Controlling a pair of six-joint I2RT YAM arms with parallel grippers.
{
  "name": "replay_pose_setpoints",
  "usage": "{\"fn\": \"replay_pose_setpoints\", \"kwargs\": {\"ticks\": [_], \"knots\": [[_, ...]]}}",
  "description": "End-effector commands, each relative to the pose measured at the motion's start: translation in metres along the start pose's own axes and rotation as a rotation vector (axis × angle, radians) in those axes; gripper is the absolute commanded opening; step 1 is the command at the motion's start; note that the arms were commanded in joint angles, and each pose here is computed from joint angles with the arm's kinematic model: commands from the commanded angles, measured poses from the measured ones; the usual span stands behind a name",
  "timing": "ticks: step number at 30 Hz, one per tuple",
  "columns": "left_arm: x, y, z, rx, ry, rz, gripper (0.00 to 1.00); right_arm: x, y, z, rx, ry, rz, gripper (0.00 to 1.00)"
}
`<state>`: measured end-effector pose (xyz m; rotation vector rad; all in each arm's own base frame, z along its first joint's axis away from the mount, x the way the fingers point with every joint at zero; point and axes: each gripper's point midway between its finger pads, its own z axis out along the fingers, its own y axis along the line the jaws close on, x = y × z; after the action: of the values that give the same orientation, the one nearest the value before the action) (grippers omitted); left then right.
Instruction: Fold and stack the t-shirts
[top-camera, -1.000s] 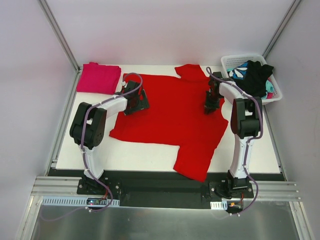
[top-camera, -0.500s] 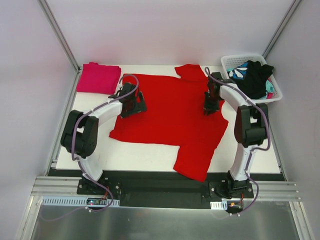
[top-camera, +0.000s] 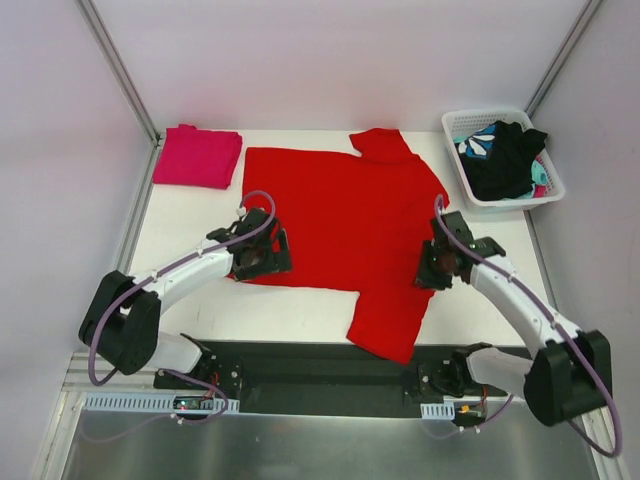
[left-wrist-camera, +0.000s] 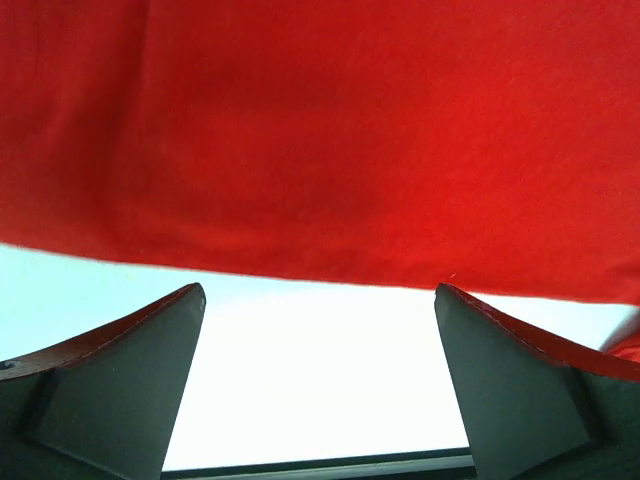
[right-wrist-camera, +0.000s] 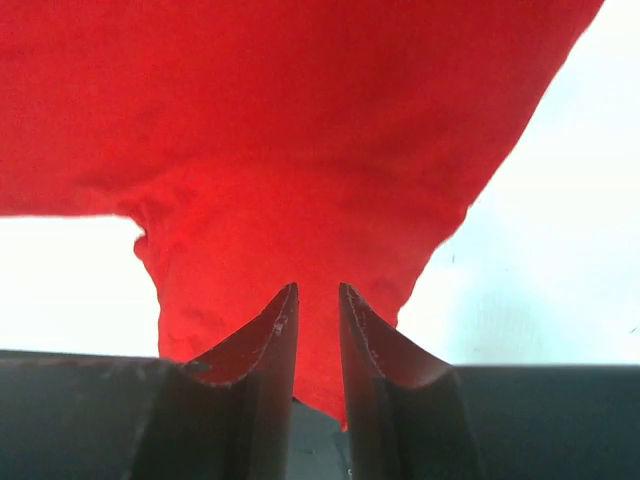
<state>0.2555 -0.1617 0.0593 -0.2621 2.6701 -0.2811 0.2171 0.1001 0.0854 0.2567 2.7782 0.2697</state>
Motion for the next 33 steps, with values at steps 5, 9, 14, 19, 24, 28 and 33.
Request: {"fn": "replay_pose_setpoints", "kwargs": {"ticks": [5,9,14,19,24,28,33], "knots": [[0.027,0.015,-0.016,-0.079,0.031,-0.006,0.99,0.049,0.001,-0.015,-0.051,-0.021,0.105,0.26],[0.034,0.013,-0.022,-0.111,0.052,0.021,0.99,0.066,0.002,-0.019,-0.068,-0.011,0.096,0.26],[0.038,0.011,-0.027,-0.137,0.053,0.043,0.99,0.091,0.010,-0.023,-0.063,0.044,0.044,0.26],[0.045,0.011,-0.033,-0.152,0.054,0.061,0.99,0.116,0.013,-0.026,0.004,0.052,-0.081,0.26],[0.050,0.010,-0.037,-0.157,0.048,0.073,0.99,0.140,0.006,-0.030,0.079,0.033,-0.107,0.26],[0.053,0.012,-0.038,-0.166,0.030,0.079,0.99,0.152,-0.011,-0.036,0.192,-0.033,-0.240,0.26],[0.051,0.007,-0.039,-0.165,-0.020,0.093,0.99,0.147,-0.008,-0.043,0.369,-0.143,-0.451,0.26]]}}
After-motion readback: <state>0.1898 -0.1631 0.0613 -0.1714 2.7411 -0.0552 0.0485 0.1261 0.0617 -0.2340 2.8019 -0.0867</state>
